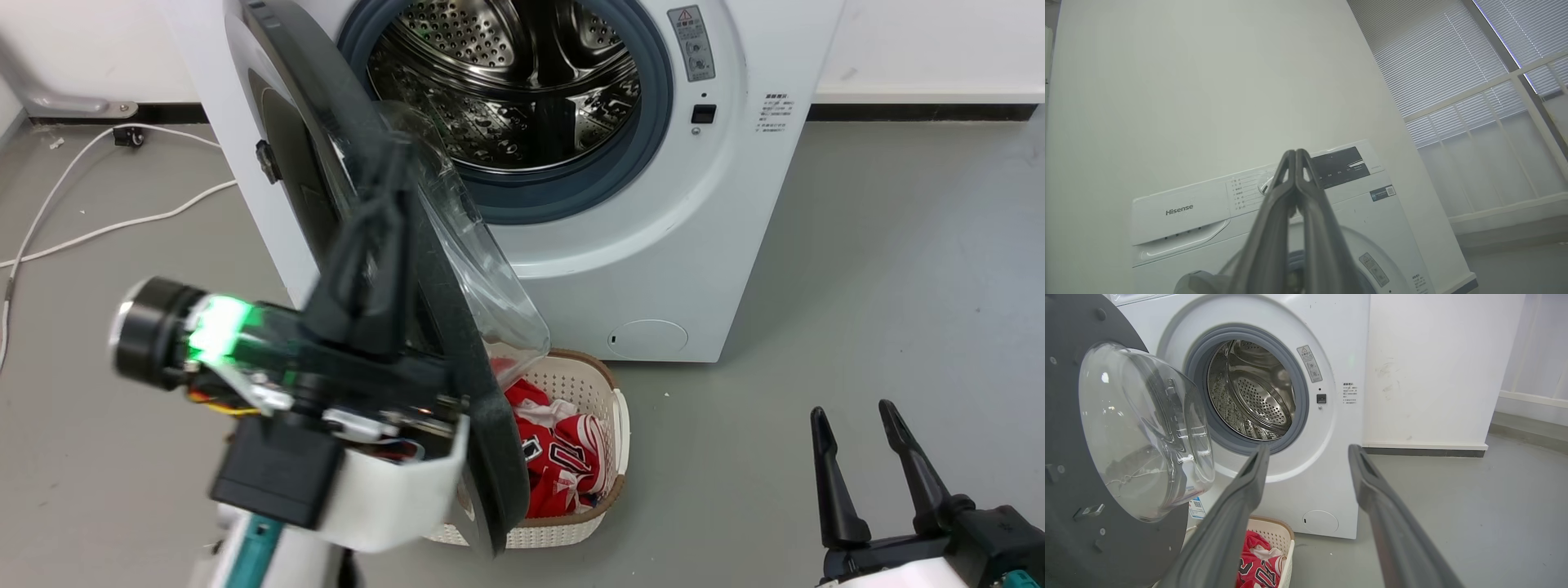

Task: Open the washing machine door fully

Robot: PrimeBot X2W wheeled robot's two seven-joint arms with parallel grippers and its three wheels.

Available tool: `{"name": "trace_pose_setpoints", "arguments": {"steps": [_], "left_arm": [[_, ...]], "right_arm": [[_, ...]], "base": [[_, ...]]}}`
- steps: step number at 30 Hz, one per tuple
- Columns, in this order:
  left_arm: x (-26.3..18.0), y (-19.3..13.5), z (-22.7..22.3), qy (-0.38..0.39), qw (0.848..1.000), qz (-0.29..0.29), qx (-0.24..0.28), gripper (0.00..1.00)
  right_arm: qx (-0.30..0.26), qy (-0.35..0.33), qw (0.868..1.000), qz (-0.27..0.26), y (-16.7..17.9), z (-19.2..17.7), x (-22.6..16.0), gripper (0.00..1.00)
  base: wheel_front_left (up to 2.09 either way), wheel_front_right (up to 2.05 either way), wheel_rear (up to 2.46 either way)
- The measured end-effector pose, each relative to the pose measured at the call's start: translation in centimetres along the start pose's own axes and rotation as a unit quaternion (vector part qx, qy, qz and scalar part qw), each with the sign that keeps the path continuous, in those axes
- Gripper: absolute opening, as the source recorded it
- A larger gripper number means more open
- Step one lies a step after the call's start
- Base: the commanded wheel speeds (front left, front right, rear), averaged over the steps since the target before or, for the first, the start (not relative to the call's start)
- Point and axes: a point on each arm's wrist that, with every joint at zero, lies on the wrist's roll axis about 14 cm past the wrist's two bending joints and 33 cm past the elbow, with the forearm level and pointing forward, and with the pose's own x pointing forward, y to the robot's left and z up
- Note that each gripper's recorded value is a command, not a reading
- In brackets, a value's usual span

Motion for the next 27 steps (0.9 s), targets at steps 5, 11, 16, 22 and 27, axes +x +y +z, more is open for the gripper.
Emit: {"name": "trace_pose_setpoints", "arguments": {"steps": [5,11,16,22,27], "left_arm": [[0.4,-4.5,0.8,-0.015,0.997,-0.063,-0.045,0.00],[-0.3,-9.2,0.7,-0.003,0.987,-0.124,-0.103,0.00],[-1.9,-11.8,-0.6,0.033,0.978,-0.151,-0.138,0.00],[-4.4,-14.0,-2.8,0.089,0.968,-0.166,-0.167,0.00],[-7.0,-14.8,-5.1,0.149,0.958,-0.160,-0.185,0.00]], "right_arm": [[0.000,0.000,1.000,0.001,0.0,0.0,0.1,1.00],[0.003,0.001,1.000,0.002,0.2,-0.1,0.2,1.00],[0.005,0.003,1.000,0.005,0.3,-0.3,0.3,1.00],[0.008,0.008,1.000,0.006,0.4,-0.6,0.5,1.00],[0.012,0.011,1.000,0.010,0.6,-0.9,0.8,1.00]], "base": [[0.00,0.00,0.00],[0.00,0.00,0.00],[0.00,0.00,0.00],[0.00,0.00,0.00],[0.00,0.00,0.00]]}}
